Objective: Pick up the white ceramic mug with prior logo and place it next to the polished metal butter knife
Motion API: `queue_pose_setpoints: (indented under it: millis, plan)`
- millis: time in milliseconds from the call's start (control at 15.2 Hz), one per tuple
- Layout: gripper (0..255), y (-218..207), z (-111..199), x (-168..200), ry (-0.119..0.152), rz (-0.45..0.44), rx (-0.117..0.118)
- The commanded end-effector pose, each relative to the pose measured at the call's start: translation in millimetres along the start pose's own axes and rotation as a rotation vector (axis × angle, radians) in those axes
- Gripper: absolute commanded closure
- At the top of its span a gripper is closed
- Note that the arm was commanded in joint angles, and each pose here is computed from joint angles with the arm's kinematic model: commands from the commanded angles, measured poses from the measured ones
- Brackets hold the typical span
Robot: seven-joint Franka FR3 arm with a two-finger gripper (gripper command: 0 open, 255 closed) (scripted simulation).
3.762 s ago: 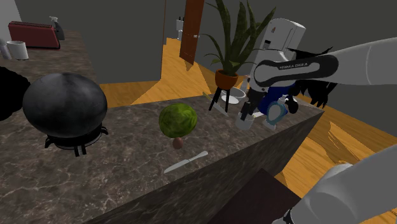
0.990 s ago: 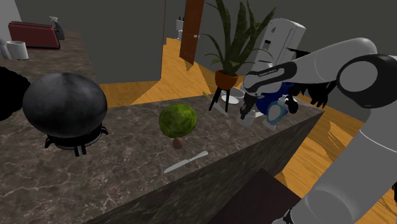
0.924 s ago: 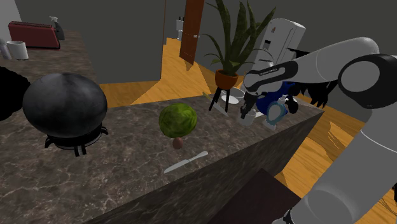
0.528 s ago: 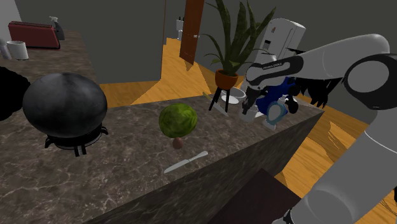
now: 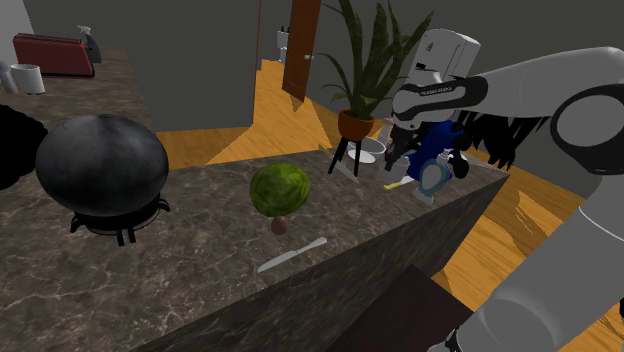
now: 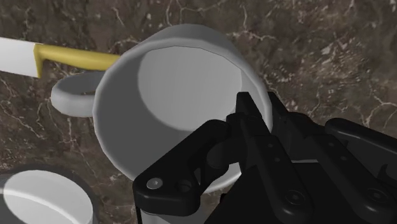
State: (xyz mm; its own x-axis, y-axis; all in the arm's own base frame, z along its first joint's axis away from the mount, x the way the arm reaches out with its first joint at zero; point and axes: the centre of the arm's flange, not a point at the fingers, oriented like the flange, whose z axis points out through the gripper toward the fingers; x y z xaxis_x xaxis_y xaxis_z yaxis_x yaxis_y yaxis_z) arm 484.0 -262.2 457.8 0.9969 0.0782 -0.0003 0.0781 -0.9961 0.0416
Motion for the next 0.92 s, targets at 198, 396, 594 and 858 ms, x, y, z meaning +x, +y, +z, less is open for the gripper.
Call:
queue_pose_setpoints:
  millis: [198,396,594,858]
  plan:
    - [255,1,-27,-1,0.0,0.0,0.0]
    - [255,1,-41,-1,0.0,0.0,0.0]
    - [255,-36,-42,13,0.0,0.0,0.0]
    - [255,-86,-45,31,0.0,0.0,0.0]
